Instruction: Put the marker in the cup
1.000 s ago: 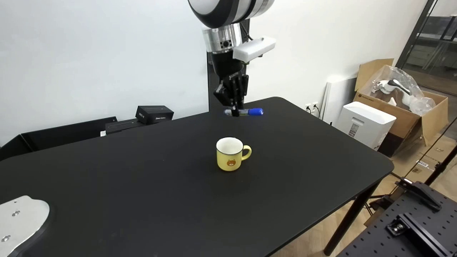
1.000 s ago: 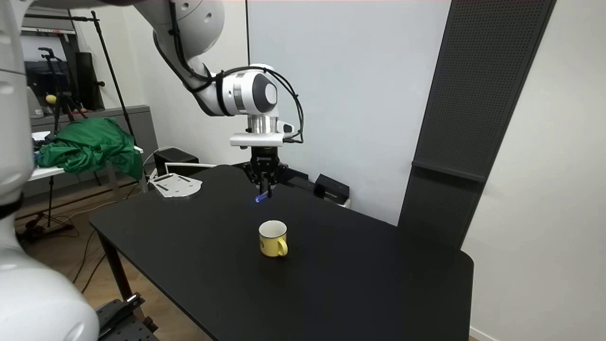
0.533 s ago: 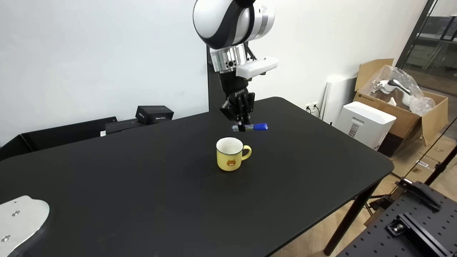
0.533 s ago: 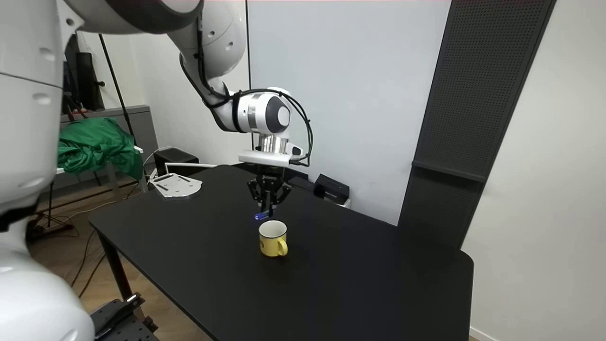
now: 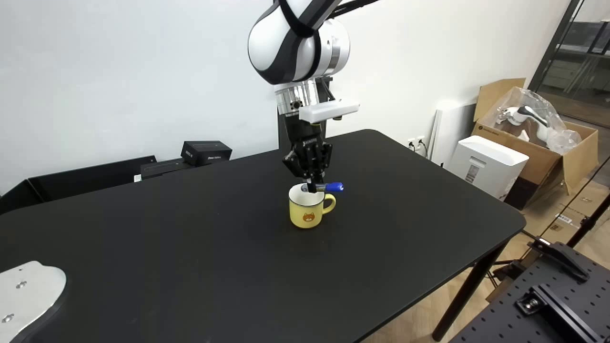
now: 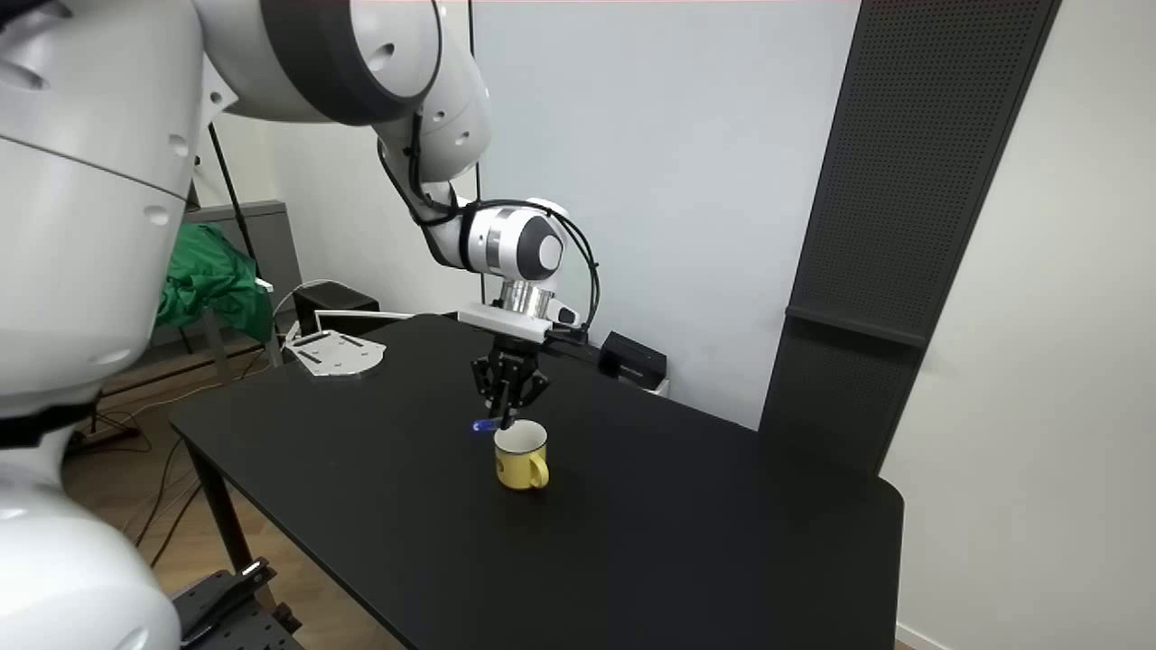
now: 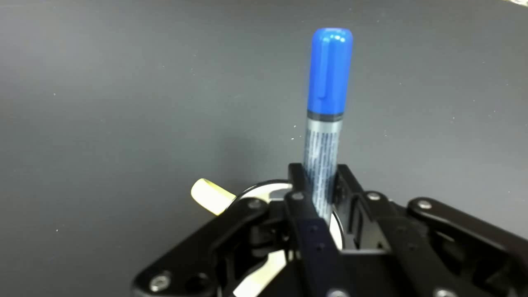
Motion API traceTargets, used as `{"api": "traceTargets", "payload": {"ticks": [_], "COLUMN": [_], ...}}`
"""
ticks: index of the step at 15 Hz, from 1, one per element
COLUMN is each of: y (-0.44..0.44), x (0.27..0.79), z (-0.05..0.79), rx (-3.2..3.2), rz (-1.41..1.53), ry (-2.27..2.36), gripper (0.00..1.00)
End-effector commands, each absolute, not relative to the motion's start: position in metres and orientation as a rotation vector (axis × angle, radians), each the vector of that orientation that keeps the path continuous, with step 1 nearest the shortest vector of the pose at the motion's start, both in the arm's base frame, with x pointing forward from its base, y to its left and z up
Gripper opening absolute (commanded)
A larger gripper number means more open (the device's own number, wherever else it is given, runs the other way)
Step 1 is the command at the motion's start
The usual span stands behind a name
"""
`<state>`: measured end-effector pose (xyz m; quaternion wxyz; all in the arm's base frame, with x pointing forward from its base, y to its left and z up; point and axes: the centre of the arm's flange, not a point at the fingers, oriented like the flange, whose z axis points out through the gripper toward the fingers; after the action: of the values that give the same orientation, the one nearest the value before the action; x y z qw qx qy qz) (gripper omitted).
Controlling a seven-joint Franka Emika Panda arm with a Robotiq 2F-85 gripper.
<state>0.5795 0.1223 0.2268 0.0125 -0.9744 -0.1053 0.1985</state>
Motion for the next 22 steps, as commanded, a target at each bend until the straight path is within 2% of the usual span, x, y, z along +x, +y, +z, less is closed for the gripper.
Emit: {"api": "traceTargets", "payload": {"ticks": [1, 15, 16, 18, 22], "y": [0.124, 0.095, 0.093, 0.091, 0.09], "x": [0.602, 0.623, 0.624, 0.627, 0.63], "z": [0.225, 0.199, 0.198, 0.197, 0.195], "rx": [-3.019, -2.928, -2.926, -2.922, -2.908], "rz": [0.643, 0.714, 0.715, 0.714, 0.702], "ry": [-0.19, -0.045, -0.041, -0.031, -0.016], "gripper": [0.05, 0.05, 0.46, 0.52, 0.8]}}
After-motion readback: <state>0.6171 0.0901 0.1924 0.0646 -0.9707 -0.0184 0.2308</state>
